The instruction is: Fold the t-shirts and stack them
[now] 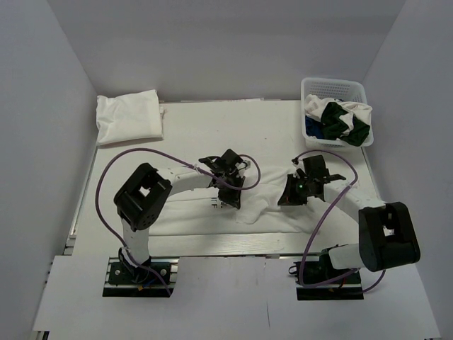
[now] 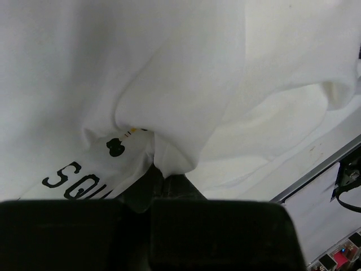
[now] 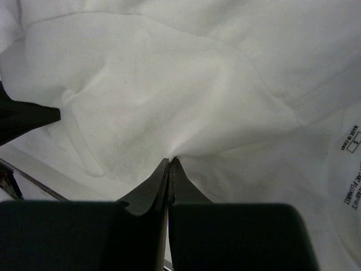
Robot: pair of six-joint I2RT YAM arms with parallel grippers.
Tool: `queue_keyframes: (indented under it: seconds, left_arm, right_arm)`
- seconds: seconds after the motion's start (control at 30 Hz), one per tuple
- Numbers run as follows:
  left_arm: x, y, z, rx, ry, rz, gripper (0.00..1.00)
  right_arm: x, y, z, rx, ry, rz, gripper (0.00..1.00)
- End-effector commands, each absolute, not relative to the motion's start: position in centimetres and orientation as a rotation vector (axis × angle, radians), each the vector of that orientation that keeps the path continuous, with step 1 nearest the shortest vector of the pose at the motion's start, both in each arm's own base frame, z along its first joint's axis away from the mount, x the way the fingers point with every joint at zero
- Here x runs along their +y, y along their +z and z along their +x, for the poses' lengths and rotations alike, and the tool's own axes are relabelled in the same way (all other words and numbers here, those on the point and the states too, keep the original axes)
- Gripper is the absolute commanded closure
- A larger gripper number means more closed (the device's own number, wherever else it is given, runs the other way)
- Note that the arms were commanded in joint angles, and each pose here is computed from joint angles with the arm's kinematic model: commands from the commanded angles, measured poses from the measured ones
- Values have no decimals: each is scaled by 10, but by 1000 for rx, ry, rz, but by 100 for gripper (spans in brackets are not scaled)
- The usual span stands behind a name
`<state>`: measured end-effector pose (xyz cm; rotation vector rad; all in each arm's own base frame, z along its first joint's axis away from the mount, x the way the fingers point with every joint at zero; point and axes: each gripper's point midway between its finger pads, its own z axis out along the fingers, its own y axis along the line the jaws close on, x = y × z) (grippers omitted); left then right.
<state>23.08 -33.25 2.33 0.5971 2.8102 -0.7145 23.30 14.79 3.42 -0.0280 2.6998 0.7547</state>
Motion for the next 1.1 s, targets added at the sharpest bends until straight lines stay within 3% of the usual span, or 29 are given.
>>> queue_keyframes:
  seconds: [0.0,0.37,0.53,0.63,0.7,0.8,0.87,1.07]
  left_arm:
    - [-345,59,241,2699,-770,602,100]
    - [-339,114,231,2614,-836,624,100]
    - [-335,114,233,2617,-799,624,100]
    - [-328,93,240,2676,-726,584,100]
    - [-330,84,241,2704,-715,573,79]
    - [-332,71,256,2725,-629,535,29]
    - [-338,68,265,2732,-614,519,22]
    - [-349,62,275,2721,-621,518,21]
  right_arm:
    - [155,61,240,2643,802,-69,100]
    - [148,132,206,2691,859,-57,100]
    - [166,146,190,2707,1118,-120,100]
    - [157,127,202,2746,1006,-81,100]
    - [132,106,225,2758,727,78,100]
    - [117,99,248,2673,578,155,100]
    - [118,100,256,2629,574,141,100]
    - [123,96,254,2624,607,89,100]
